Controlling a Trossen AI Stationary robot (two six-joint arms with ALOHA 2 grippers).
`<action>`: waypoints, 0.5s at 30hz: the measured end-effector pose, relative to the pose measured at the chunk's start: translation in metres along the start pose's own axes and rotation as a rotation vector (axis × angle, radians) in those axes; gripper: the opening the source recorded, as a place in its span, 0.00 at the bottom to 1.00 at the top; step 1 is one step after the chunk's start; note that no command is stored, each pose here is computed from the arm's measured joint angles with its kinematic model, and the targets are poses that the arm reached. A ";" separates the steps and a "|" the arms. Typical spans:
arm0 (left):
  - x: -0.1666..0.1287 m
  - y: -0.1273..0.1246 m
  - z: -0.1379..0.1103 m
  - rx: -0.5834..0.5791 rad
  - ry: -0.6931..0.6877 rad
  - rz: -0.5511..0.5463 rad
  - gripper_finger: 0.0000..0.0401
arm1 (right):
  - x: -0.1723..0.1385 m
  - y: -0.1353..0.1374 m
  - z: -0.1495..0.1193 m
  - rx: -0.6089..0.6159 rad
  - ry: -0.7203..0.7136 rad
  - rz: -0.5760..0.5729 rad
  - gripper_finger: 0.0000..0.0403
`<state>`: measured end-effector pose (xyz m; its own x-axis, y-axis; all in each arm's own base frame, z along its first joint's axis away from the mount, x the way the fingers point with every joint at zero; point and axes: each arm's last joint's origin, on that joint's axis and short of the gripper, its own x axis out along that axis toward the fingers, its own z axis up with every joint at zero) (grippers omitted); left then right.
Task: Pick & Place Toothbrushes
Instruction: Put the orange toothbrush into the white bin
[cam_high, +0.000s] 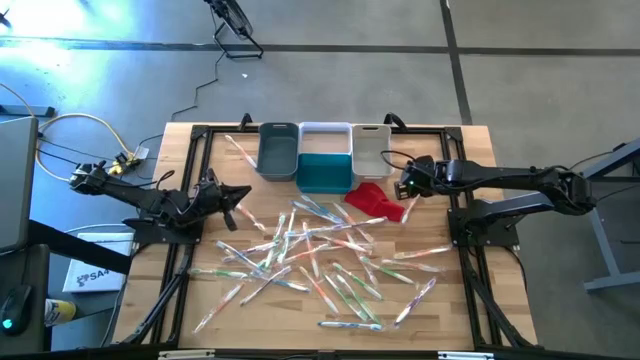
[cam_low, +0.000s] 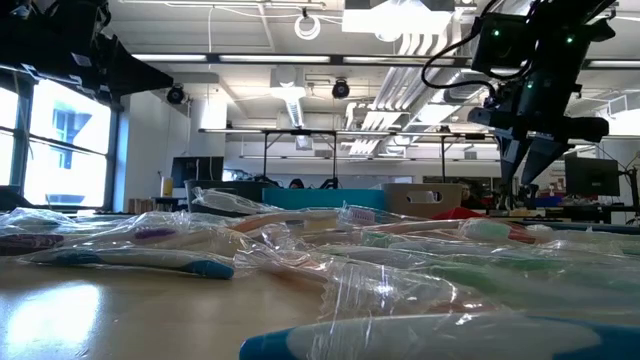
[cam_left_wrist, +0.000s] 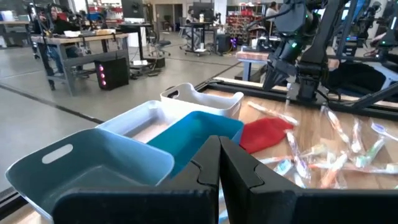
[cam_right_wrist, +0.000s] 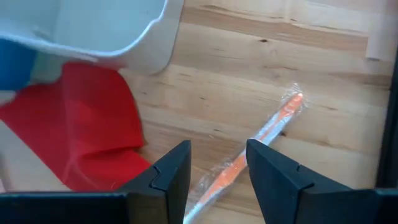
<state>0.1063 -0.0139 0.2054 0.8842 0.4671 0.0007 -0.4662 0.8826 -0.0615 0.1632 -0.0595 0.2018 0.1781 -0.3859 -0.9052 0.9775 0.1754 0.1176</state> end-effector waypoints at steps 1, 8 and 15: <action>0.000 0.000 0.000 0.000 0.000 0.000 0.00 | 0.000 0.001 0.000 0.021 -0.003 0.006 0.37; 0.000 0.000 0.000 0.003 0.000 0.000 0.00 | 0.000 0.001 0.001 0.033 -0.007 0.015 0.37; 0.000 0.000 0.000 0.003 0.000 0.005 0.00 | 0.000 0.001 0.002 0.029 -0.063 -0.015 0.37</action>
<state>0.1062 -0.0138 0.2053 0.8819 0.4715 0.0004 -0.4707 0.8804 -0.0582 0.1641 -0.0615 0.2029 0.1697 -0.4442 -0.8797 0.9827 0.1429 0.1174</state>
